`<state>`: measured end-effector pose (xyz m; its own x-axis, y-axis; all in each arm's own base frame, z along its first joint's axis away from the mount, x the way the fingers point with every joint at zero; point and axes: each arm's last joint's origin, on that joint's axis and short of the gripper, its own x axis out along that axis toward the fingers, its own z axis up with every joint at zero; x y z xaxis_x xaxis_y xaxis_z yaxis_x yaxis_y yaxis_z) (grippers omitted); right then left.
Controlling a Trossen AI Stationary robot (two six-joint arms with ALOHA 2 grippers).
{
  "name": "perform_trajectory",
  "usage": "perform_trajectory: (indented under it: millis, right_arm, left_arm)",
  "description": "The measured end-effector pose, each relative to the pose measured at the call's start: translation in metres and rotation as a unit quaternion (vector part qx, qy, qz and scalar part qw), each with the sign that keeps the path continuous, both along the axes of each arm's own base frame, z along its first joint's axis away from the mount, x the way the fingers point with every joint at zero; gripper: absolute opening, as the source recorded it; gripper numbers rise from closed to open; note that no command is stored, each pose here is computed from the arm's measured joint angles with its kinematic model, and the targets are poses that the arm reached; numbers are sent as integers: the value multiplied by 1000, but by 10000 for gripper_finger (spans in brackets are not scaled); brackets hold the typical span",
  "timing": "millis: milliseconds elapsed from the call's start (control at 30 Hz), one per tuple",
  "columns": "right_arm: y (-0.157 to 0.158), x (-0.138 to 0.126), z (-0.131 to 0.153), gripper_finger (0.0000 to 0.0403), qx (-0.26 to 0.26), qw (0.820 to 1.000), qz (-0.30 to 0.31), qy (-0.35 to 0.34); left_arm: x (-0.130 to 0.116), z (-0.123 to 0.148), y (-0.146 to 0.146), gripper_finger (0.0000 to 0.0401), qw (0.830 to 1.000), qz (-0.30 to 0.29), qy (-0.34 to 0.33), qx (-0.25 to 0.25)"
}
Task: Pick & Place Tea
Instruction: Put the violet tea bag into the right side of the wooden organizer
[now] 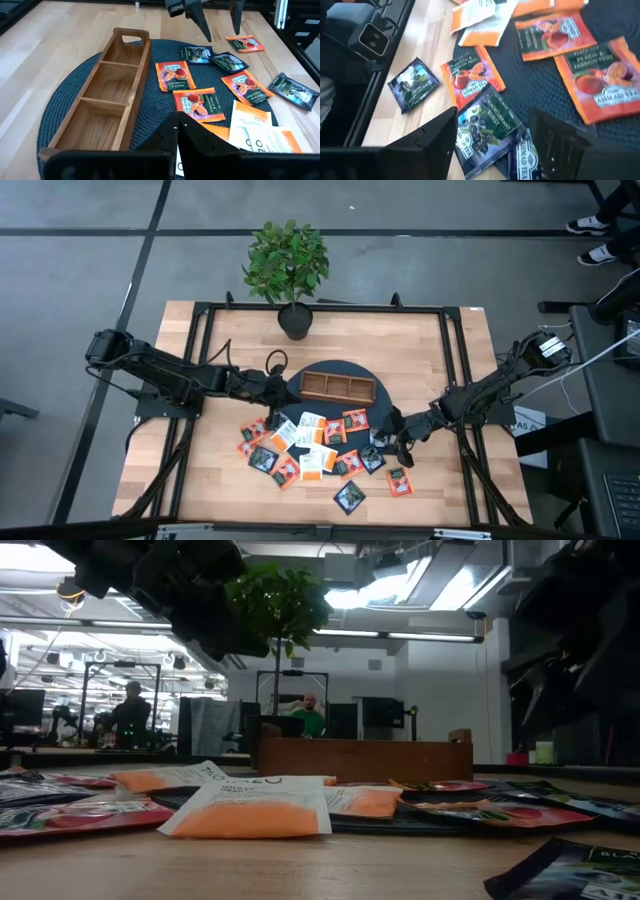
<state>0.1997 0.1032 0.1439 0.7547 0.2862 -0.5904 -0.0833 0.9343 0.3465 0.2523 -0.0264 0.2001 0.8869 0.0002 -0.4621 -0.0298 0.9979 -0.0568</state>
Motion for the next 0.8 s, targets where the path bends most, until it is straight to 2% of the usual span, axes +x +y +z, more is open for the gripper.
perform_trajectory:
  millis: [233,433,500,633,800]
  right_arm:
    - [-1,0,-1,231,-4,1000,-1,7]
    - [-5,10,9,232,34,999,-31,12]
    - [-4,17,18,232,22,1000,-9,7]
    - [1,27,39,233,-41,998,37,4]
    - [0,33,46,233,-73,995,35,52]
  left_arm:
    - [0,0,0,3,1000,0,0,0]
    - [0,0,0,4,1000,0,0,0]
    - [0,0,0,3,1000,0,0,0]
    - [0,0,0,4,1000,0,1,0]
    - [0,0,0,4,1000,0,3,0]
